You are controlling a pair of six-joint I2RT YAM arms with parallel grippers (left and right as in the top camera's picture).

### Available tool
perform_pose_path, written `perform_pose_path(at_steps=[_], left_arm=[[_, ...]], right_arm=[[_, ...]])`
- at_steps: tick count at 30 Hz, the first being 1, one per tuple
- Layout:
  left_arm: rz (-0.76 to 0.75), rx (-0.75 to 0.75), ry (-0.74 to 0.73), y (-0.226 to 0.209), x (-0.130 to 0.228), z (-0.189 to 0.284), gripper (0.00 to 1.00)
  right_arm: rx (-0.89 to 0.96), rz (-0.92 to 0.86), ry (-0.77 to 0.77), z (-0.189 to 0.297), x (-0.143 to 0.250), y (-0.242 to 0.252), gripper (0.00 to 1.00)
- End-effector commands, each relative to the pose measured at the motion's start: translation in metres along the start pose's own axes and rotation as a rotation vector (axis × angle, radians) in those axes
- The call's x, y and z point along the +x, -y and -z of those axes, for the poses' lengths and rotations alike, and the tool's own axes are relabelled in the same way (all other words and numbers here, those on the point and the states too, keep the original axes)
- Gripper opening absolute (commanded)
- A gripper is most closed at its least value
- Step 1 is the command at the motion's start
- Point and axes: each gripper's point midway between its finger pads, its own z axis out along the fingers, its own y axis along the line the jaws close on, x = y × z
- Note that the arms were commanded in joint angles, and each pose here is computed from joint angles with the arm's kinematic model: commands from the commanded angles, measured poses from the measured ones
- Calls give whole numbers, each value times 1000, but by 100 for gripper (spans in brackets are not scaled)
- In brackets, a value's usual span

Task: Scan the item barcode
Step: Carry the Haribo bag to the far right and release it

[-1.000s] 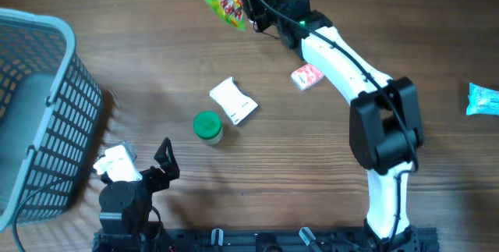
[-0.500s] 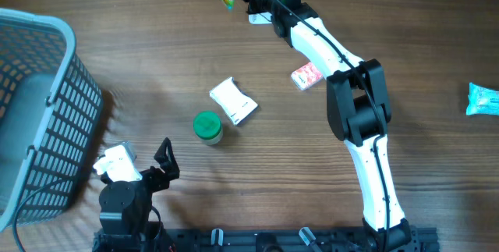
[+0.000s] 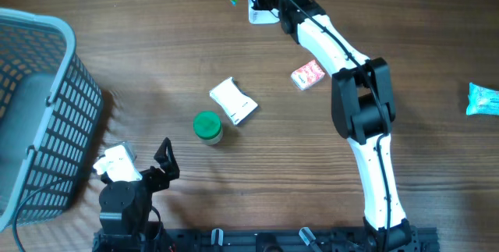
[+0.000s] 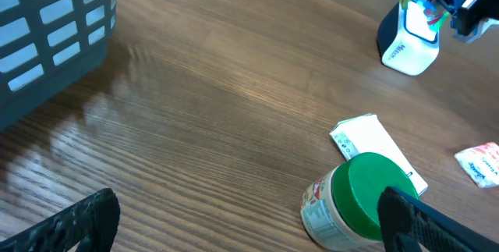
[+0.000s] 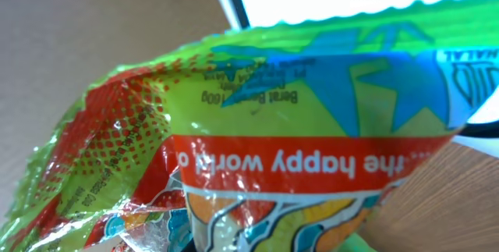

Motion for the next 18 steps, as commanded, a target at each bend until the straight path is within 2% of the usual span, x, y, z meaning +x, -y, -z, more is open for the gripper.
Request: perform_pose_path(at_steps=[1,7,12,15,18], left_arm=[[5,15,1,2,0,0,100],[5,15,1,2,0,0,100],[5,15,1,2,0,0,100],[5,15,1,2,0,0,100],[5,15,1,2,0,0,100]], right_arm=[[1,176,18,19,15,-32,5],[93,325,111,89,32,-69,5],[181,388,261,158,18,-89,4],[308,349,481,211,-22,-80,5],[498,307,842,284,-82,-58,5]])
